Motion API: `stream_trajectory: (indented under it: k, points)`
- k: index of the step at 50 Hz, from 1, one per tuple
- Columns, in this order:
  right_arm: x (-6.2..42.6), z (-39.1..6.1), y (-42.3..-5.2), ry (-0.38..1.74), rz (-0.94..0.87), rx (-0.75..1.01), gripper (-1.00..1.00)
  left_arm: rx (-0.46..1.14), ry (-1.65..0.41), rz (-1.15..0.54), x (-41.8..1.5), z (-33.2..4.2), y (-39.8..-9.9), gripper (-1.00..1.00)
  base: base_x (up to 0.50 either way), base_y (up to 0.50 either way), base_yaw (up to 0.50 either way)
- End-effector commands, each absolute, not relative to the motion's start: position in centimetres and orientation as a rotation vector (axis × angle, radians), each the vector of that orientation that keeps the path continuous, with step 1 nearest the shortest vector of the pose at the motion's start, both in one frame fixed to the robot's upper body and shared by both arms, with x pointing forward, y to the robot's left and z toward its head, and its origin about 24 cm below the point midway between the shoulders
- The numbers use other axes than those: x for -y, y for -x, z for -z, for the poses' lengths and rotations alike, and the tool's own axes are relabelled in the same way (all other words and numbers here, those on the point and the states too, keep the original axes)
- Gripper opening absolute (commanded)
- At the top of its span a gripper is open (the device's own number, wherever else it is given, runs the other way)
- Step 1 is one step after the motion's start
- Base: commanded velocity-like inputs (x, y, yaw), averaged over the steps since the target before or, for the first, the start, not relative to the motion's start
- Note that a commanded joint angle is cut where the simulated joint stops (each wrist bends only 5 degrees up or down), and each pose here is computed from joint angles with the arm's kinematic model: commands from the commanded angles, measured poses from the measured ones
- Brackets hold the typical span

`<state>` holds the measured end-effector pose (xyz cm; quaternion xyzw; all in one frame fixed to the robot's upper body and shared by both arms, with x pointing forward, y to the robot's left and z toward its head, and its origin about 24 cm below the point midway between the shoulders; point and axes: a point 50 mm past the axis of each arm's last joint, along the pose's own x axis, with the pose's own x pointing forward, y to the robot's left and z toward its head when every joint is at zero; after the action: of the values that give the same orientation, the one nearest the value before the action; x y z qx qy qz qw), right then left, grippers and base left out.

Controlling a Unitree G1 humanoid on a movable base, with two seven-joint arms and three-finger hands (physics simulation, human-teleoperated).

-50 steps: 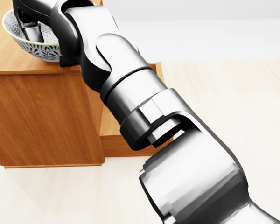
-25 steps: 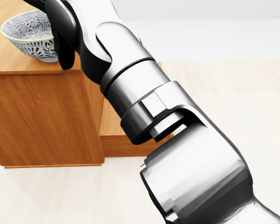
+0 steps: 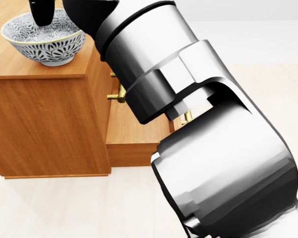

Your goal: Put the bowl on top of the cabinet.

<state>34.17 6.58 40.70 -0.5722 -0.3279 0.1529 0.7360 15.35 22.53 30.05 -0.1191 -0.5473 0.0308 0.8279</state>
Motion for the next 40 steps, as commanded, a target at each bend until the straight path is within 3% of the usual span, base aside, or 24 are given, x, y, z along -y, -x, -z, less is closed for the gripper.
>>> stream_trajectory:
  k: [1, 16, 30, 40]
  points:
    - [-5.4, -43.8, -33.1, 1.200, -0.313, 0.747, 1.00, 1.154, 0.237, -0.064, -22.3, -29.8, -15.5, 1.00, 0.00, 0.00, 0.00]
    - [-3.5, -47.4, -31.0, 1.089, -0.306, 0.853, 1.00, 1.159, 0.220, -0.066, -22.2, -29.7, -15.5, 1.00, 0.00, 0.00, 0.00]
    - [-1.5, -52.0, -24.6, 0.960, -0.294, 1.167, 1.00, 1.167, 0.213, -0.066, -22.2, -29.8, -15.4, 1.00, 0.00, 0.00, 0.00]
    - [0.1, -52.9, -20.2, 0.962, -0.266, 1.365, 1.00, 1.177, 0.216, -0.066, -22.2, -29.9, -15.3, 1.00, 0.00, 0.00, 0.00]
